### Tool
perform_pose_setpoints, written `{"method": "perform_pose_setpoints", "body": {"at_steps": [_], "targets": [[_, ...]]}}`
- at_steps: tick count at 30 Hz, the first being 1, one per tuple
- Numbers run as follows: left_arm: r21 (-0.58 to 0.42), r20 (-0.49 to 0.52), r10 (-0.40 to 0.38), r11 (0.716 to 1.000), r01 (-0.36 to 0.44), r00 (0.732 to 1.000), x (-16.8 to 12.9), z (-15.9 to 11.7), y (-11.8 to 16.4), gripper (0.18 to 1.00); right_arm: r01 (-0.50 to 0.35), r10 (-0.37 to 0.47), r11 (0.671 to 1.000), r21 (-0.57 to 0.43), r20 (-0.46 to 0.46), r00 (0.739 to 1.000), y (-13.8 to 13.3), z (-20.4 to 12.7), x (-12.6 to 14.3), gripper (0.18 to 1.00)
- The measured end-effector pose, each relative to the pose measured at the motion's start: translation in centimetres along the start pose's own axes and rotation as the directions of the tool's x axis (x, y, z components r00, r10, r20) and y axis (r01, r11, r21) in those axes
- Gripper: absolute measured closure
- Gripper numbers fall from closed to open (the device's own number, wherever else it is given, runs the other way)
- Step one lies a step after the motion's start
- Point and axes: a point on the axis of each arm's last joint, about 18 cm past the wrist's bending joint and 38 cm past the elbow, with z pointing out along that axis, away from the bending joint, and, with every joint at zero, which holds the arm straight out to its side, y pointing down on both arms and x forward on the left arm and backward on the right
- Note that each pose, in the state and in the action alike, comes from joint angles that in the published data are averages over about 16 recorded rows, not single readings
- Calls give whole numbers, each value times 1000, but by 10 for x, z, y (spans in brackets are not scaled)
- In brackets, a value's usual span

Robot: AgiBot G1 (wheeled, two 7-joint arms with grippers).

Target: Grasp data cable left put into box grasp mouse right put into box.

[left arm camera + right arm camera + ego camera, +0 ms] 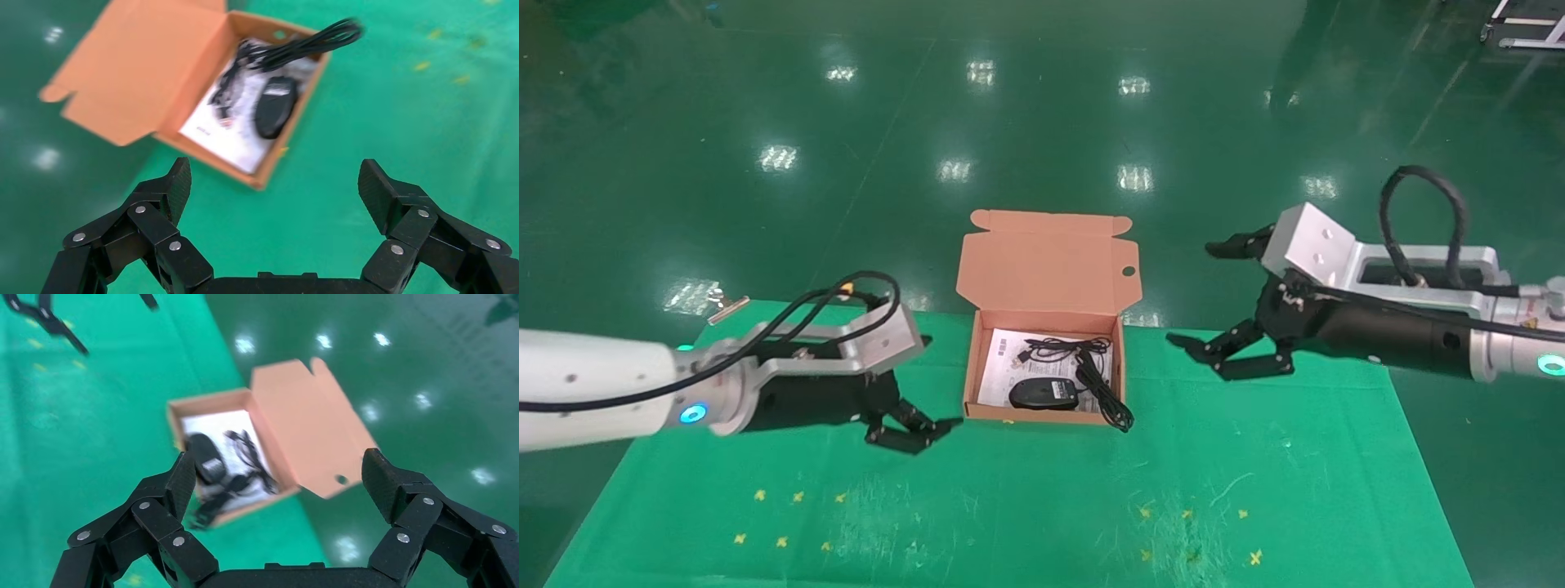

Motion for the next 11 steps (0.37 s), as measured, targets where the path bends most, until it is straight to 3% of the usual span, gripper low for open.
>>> {"method": "perform_pose_setpoints", "body": {"at_steps": [11], "targets": [[103, -119, -81, 990, 93, 990, 20, -24, 5, 184, -87, 77, 992, 90, 103, 992, -4, -9, -27, 178]]}}
